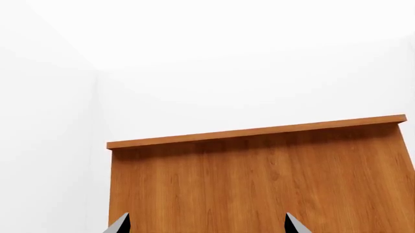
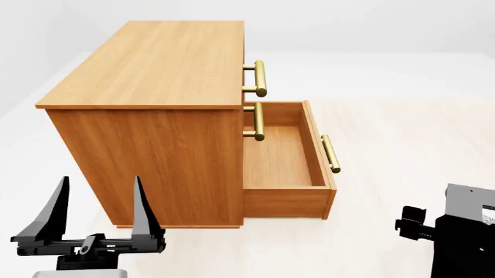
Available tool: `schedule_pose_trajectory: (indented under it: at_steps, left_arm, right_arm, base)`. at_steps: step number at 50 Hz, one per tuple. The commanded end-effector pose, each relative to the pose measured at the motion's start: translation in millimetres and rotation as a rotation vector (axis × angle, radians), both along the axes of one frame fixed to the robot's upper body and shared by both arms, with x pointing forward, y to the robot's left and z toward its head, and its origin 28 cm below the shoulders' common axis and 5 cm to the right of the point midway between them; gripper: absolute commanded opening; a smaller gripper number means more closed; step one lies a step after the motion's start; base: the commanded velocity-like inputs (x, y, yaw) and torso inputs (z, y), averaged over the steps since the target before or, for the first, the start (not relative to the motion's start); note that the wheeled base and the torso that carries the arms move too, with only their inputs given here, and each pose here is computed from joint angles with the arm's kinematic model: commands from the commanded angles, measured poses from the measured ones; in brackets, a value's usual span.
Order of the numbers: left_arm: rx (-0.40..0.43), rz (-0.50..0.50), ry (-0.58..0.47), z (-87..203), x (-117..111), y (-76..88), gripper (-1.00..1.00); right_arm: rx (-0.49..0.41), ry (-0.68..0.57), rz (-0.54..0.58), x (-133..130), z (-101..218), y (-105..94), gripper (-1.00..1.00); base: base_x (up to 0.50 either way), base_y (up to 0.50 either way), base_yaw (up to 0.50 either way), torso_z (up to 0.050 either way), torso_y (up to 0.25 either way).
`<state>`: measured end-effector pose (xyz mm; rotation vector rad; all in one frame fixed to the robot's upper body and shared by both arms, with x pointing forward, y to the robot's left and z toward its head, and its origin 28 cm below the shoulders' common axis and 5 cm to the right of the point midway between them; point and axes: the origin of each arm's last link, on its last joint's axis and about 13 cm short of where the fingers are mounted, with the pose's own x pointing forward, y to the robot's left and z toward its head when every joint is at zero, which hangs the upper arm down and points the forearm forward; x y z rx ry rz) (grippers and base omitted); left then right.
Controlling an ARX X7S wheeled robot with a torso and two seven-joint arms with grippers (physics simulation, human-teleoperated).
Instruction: Put the bowl on top of the cabinet.
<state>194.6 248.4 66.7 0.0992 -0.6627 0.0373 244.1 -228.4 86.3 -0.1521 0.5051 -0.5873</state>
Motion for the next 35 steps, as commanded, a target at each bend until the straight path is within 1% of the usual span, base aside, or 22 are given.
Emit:
schedule_pose_trajectory:
  at_steps: [1, 12, 14, 15, 20, 35]
  left_arm:
    - [0.000, -0.001, 0.000, 0, 0, -0.3, 1.00]
    - [0.000, 0.001, 0.000, 0, 1, -0.2, 1.00]
    - [-0.001, 0.000, 0.000, 0, 1, -0.3, 1.00]
    - [0.000, 0.001, 0.000, 0, 1, -0.3, 1.00]
    - [0.000, 0.001, 0.000, 0, 1, -0.3, 1.00]
    - [0.001, 0.001, 0.001, 0, 0, -0.3, 1.00]
  right_arm:
    - [0.022, 0.015, -0.003, 4, 7, 1.7, 1.00]
    - [0.036, 0.046, -0.039, 8, 8, 1.4, 1.00]
    - [0.026, 0.046, -0.045, 9, 7, 1.5, 1.00]
    - [0.009, 0.072, -0.070, 9, 7, 1.4, 1.00]
    - [-0.008, 0.069, -0.081, 9, 5, 0.9, 1.00]
    - [0.001, 0.098, -0.095, 9, -5, -0.1, 1.00]
  base:
    - [0.00, 0.00, 0.00, 0.000, 0.000]
    - [0.00, 0.00, 0.00, 0.000, 0.000]
    - [0.00, 0.00, 0.00, 0.000, 0.000]
    - [0.00, 0.00, 0.00, 0.000, 0.000]
    - [0.00, 0.00, 0.00, 0.000, 0.000]
    - [0.00, 0.00, 0.00, 0.000, 0.000]
